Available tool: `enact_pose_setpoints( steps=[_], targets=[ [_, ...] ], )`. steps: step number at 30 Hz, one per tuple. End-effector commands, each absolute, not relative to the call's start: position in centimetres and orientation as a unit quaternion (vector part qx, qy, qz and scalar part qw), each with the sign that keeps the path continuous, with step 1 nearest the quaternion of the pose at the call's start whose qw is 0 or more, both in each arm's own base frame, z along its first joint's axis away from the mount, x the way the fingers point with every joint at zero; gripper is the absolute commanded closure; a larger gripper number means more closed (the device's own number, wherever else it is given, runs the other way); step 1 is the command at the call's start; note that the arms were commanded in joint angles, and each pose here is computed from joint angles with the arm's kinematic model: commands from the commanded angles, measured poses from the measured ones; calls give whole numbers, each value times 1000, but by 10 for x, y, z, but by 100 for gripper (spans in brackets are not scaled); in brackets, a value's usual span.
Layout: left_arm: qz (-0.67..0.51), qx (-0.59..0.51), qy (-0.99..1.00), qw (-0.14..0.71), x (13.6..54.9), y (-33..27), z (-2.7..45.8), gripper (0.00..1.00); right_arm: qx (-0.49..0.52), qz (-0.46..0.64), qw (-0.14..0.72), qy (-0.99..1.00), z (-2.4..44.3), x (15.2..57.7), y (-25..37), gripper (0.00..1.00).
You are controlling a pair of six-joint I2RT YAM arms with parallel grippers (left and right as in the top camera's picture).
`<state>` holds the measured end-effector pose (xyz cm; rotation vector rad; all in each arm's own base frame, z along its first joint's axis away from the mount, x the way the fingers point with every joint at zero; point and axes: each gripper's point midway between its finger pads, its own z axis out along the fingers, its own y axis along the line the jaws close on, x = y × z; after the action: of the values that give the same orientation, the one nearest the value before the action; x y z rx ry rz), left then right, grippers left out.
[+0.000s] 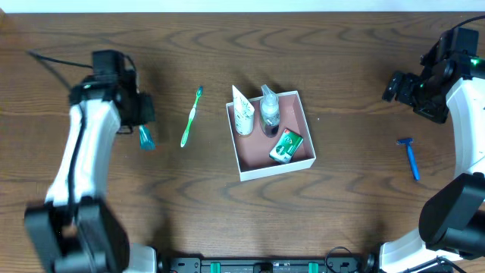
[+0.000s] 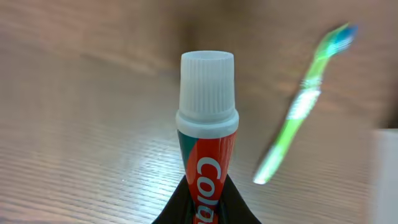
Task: Pack container
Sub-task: 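Lift the Colgate tube and carry it over the white box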
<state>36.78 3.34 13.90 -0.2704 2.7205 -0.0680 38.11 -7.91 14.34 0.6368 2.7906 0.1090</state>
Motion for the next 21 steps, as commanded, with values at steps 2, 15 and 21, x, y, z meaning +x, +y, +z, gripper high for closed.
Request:
enact_pose_setpoints(
  steps=[2, 15, 21],
  targets=[
    [-104, -65, 942, 313, 362, 3, 224, 91, 230, 39, 134, 963, 140, 380, -82, 1],
    [-230, 39, 871, 433, 290, -102, 336, 91, 230, 39, 134, 963, 140, 380, -82, 1],
    [-282, 48, 883, 372, 284, -151, 319, 91, 230, 39, 134, 963, 140, 380, -82, 1]
  ],
)
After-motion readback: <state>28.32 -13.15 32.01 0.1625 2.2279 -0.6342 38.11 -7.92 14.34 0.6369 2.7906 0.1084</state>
